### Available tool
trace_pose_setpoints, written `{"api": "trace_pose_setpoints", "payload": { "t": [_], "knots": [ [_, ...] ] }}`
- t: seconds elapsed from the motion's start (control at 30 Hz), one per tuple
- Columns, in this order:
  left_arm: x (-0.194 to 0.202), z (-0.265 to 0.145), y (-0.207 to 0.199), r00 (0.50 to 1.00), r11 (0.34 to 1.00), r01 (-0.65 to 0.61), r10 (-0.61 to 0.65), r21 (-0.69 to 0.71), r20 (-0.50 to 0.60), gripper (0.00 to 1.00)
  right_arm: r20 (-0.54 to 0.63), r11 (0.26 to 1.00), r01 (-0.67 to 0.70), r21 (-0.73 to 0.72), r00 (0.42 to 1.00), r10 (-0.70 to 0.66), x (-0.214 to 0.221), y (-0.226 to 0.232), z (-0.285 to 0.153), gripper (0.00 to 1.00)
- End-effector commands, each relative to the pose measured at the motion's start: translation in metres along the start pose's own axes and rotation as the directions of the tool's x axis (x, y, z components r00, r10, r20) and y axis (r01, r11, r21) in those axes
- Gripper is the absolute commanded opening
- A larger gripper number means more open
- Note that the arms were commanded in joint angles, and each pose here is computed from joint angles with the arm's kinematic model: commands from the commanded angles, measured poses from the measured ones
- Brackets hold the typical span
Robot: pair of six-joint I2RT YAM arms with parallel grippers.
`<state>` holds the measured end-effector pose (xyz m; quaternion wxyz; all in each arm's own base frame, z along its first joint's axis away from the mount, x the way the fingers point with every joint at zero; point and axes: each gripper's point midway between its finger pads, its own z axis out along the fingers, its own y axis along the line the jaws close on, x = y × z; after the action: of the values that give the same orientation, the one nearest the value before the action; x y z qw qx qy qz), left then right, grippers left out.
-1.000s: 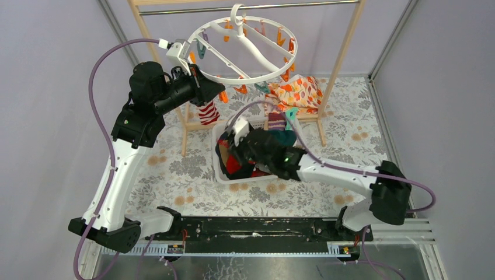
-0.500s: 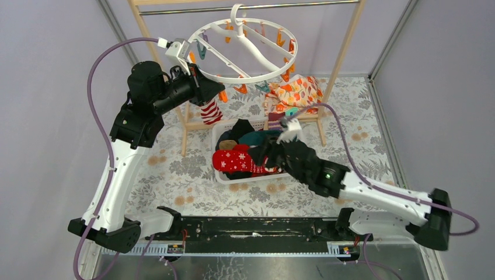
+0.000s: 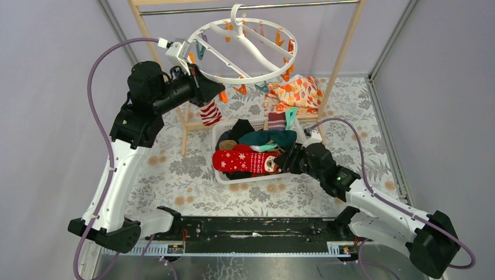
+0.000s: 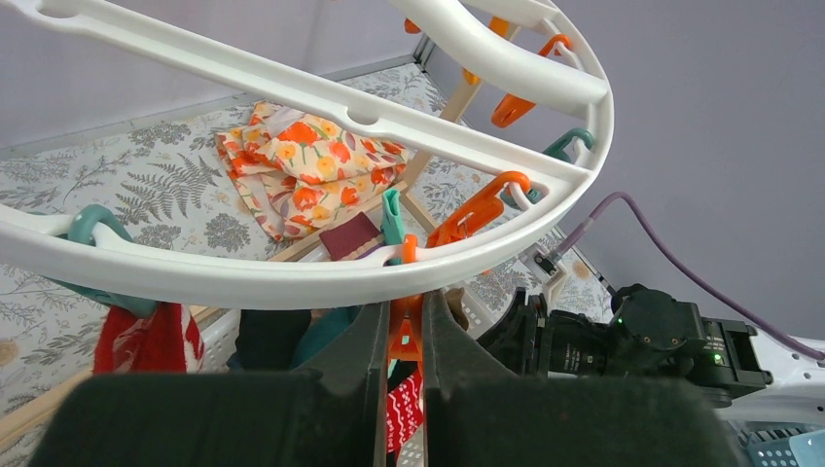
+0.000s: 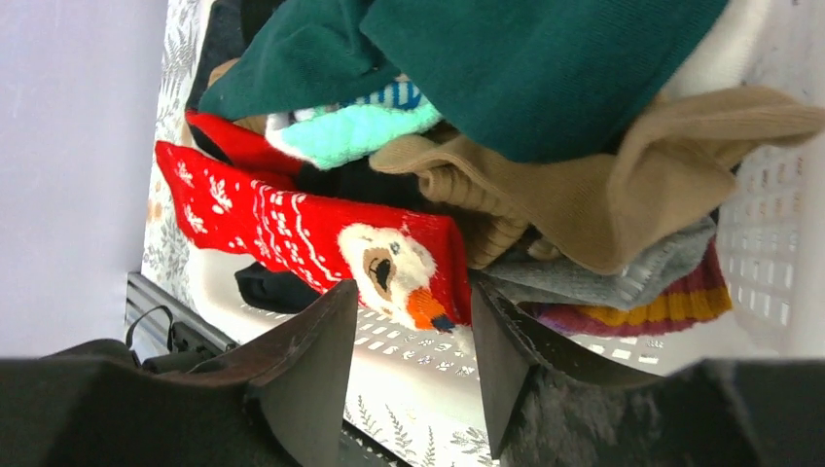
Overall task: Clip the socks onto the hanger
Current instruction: Pick up the sock from the bin.
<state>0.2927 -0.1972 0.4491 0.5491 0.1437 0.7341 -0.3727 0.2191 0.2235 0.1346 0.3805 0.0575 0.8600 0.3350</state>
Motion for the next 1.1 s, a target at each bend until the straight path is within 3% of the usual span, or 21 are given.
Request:
{"api": "trace_pose_setpoints", "payload": {
  "t": [0.0, 0.33, 0.5, 0.63, 0.83, 1.07],
  "knots": [
    [-0.016, -0.010, -0.013, 0.999, 0.999, -0.032, 0.031, 0.035, 0.043, 0.00, 0.020, 0.987, 0.078, -0.138, 0.997, -0.076, -0.014, 0.025, 0.002, 0.52],
    [-0.018, -0.010, -0.014, 0.999, 0.999, -0.032, 0.031, 0.036, 0.043, 0.00, 0.026, 0.968, 0.220, -0.116, 0.975, -0.219, -0.015, 0.011, 0.018, 0.37],
    [-0.016, -0.011, -0.013, 0.999, 0.999, -0.033, 0.031, 0.036, 0.041, 0.00, 0.072, 0.944, 0.271, -0.187, 0.962, -0.262, -0.027, 0.032, 0.008, 0.12],
    [-0.016, -0.010, -0.013, 0.999, 0.999, -0.031, 0.030, 0.037, 0.040, 0.00, 0.107, 0.913, 0.326, -0.246, 0.945, -0.309, -0.050, 0.063, -0.007, 0.00],
    [-0.018, -0.010, -0.015, 0.999, 0.999, -0.029, 0.027, 0.042, 0.043, 0.00, 0.092, 0.882, 0.434, -0.183, 0.901, -0.424, -0.077, 0.077, -0.001, 0.00],
    [-0.018, -0.010, -0.014, 0.999, 0.999, -0.032, 0.031, 0.040, 0.044, 0.00, 0.021, 0.846, 0.523, -0.107, 0.852, -0.524, -0.091, 0.075, 0.041, 0.02]
  ]
}}
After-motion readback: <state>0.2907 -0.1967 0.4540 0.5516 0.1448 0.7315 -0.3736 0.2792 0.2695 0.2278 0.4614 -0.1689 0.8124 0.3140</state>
